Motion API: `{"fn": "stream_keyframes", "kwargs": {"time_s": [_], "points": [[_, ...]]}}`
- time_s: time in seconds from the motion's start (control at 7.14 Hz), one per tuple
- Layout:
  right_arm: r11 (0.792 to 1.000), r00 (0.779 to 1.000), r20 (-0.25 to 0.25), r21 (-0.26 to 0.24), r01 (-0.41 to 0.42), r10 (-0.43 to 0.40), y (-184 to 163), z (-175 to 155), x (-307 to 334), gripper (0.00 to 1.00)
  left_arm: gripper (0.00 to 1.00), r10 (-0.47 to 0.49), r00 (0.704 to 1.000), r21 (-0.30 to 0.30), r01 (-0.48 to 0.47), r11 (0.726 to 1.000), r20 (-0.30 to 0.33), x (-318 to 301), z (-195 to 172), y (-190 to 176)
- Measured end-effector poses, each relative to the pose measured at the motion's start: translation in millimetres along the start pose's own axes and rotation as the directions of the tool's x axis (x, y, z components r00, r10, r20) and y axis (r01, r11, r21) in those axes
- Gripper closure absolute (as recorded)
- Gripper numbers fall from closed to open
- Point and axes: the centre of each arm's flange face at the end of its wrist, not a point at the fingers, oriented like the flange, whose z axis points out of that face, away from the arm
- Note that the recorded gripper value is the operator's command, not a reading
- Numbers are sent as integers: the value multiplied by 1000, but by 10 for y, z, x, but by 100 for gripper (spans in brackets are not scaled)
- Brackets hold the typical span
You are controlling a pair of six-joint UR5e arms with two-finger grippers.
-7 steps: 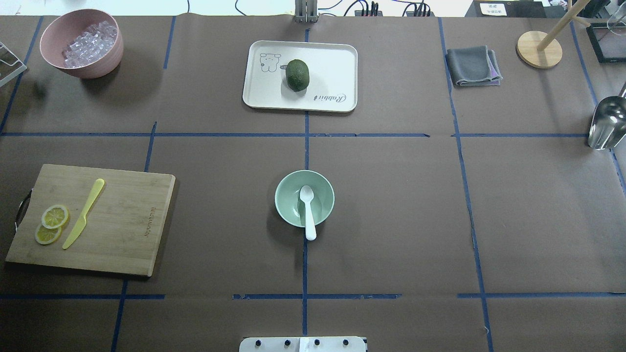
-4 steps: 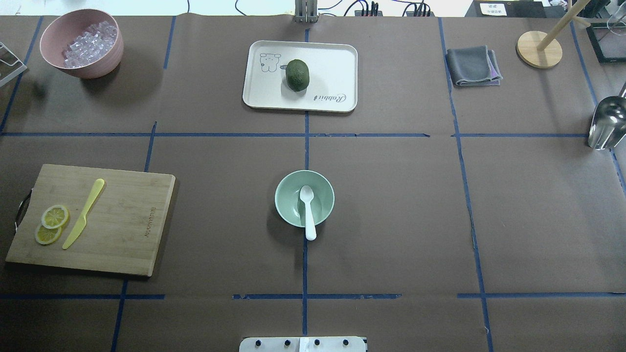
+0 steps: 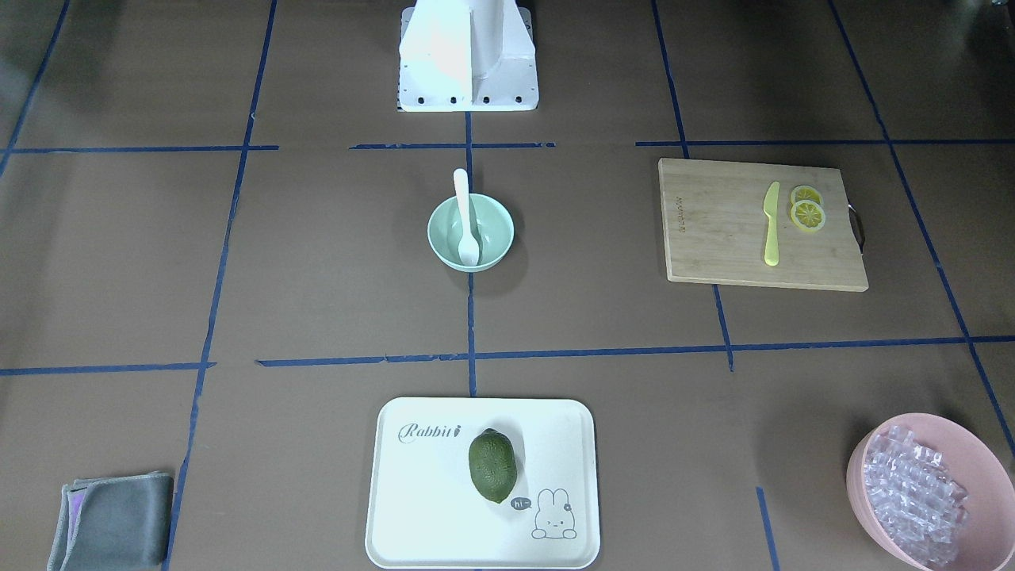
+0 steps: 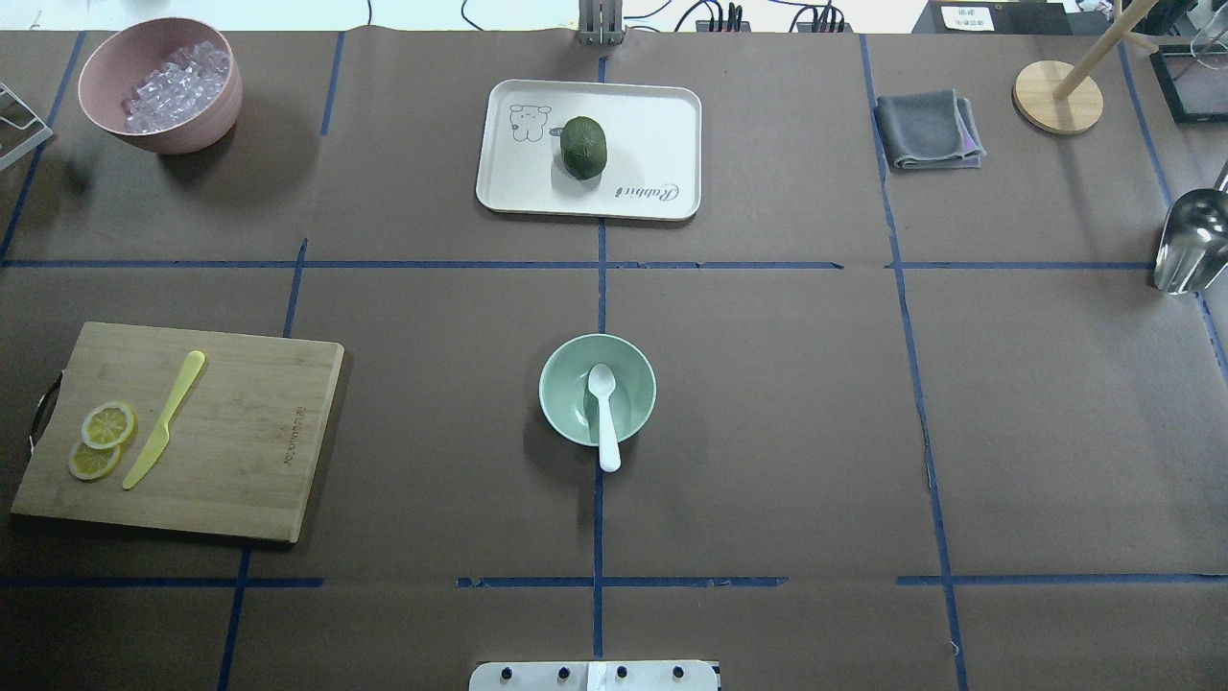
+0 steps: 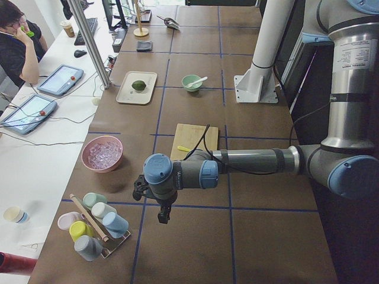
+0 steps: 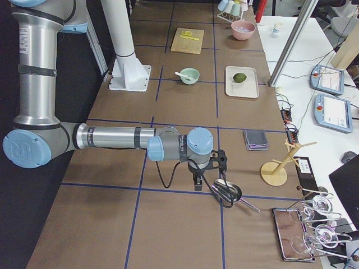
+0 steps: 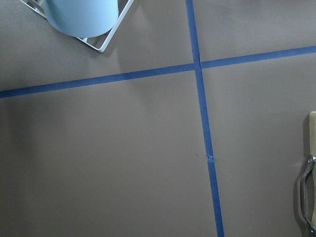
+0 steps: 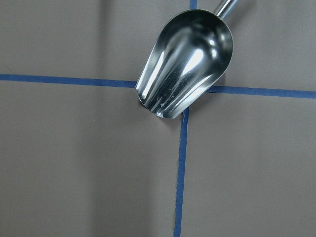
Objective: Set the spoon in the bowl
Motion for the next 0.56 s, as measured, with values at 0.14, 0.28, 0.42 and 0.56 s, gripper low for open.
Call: {"fn": "stream_keyframes", "kwargs": {"time_s": [0.14, 0.28, 0.42, 0.56], "points": [[1000, 1000, 0, -1, -1, 1, 2, 3, 4, 0, 0, 2, 1000, 1, -2, 1000, 1, 4, -6, -3], [1000, 1000, -1, -1, -2, 2, 5, 6, 7, 0, 0, 4, 1000, 3, -4, 1000, 1, 10, -12, -6], [1000, 1000, -1, -1, -3, 3, 6, 7, 8, 0, 0, 5, 1000, 4, -5, 1000, 1, 13, -16, -7], [1000, 1000, -1, -2, -3, 3, 6, 7, 8, 0, 0, 5, 1000, 4, -5, 1000, 1, 17, -19, -8]]}}
